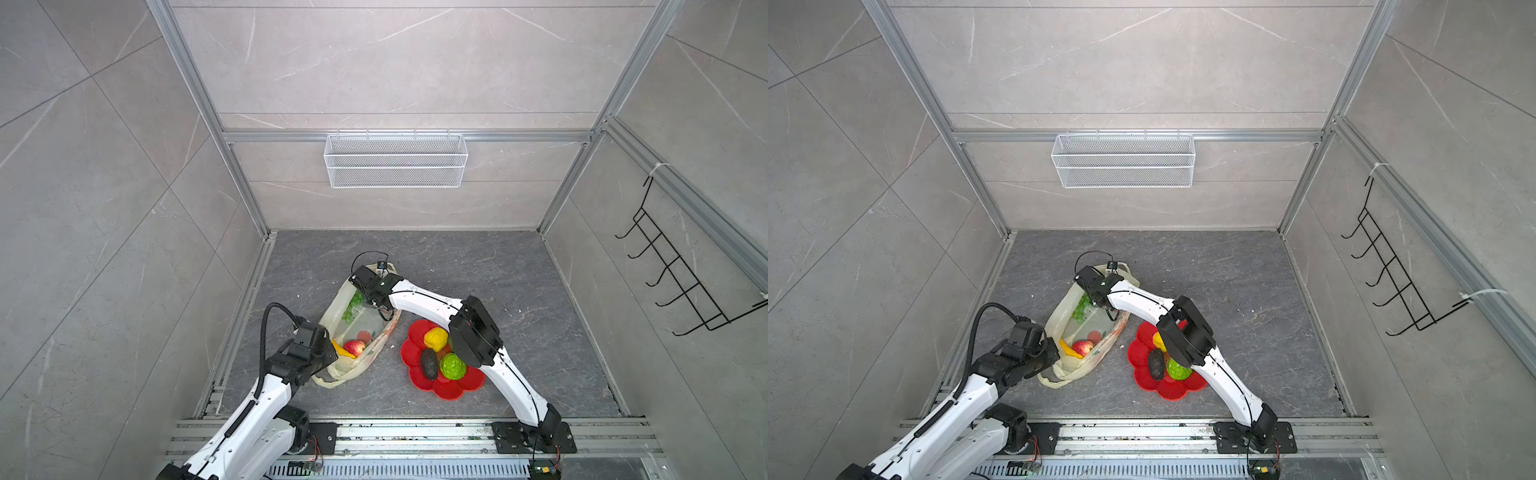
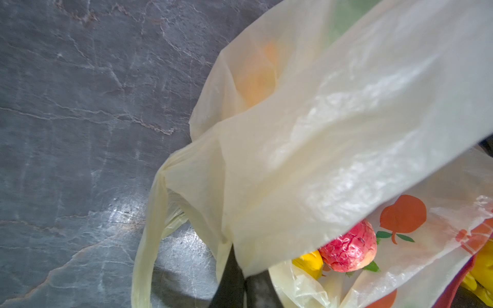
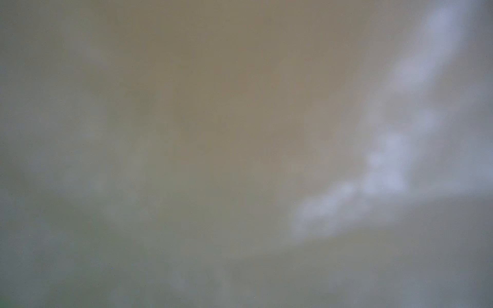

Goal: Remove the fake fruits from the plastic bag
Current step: 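Grasp the dark brown fruit in the bag with the right gripper, then lift the dark brown fruit out and carry it over the red plate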

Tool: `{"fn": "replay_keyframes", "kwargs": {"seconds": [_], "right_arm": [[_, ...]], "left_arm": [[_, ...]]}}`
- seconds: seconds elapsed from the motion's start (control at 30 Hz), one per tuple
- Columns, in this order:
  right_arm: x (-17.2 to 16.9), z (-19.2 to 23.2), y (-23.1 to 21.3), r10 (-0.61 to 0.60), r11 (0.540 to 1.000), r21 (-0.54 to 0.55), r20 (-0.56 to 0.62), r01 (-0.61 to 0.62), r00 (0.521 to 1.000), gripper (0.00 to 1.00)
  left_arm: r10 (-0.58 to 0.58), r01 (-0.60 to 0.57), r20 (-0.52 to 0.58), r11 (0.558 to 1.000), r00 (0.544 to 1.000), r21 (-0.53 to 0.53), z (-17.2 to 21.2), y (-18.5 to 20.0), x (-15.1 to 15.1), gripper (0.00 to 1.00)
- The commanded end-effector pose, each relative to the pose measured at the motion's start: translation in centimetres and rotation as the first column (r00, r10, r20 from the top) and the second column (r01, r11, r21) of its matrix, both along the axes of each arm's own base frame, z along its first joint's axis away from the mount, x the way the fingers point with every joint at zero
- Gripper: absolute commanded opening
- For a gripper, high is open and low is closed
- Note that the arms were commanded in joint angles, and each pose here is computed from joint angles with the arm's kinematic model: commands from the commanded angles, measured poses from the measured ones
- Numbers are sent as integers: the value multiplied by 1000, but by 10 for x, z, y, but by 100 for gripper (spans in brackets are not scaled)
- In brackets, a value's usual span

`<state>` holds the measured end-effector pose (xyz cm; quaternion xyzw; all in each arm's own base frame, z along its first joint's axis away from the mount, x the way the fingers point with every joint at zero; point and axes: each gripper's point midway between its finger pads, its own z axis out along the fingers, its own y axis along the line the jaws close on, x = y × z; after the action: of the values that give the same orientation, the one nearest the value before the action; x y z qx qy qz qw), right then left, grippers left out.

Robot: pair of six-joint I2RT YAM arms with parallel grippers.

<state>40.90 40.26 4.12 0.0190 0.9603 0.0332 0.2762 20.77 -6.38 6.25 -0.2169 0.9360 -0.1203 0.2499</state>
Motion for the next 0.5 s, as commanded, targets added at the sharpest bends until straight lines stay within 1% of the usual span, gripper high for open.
{"fn": "replay_keyframes", "kwargs": {"seconds": [0.0, 0.23, 0.47], "right_arm": [[-5, 22, -6, 37, 999, -30, 33, -36, 999, 59], [-25, 50, 5, 150, 987, -73, 72, -145, 986, 59], [-62, 85, 8, 296, 949, -146, 104, -280, 950, 59]], "left_arm": [[-13, 13, 9, 1000, 1000, -4, 1, -2, 1, 0], [-24, 24, 10, 1000, 1000, 13, 4, -2, 5, 0], [-44, 42, 30, 998, 999, 51, 13, -1, 13, 0]]}}
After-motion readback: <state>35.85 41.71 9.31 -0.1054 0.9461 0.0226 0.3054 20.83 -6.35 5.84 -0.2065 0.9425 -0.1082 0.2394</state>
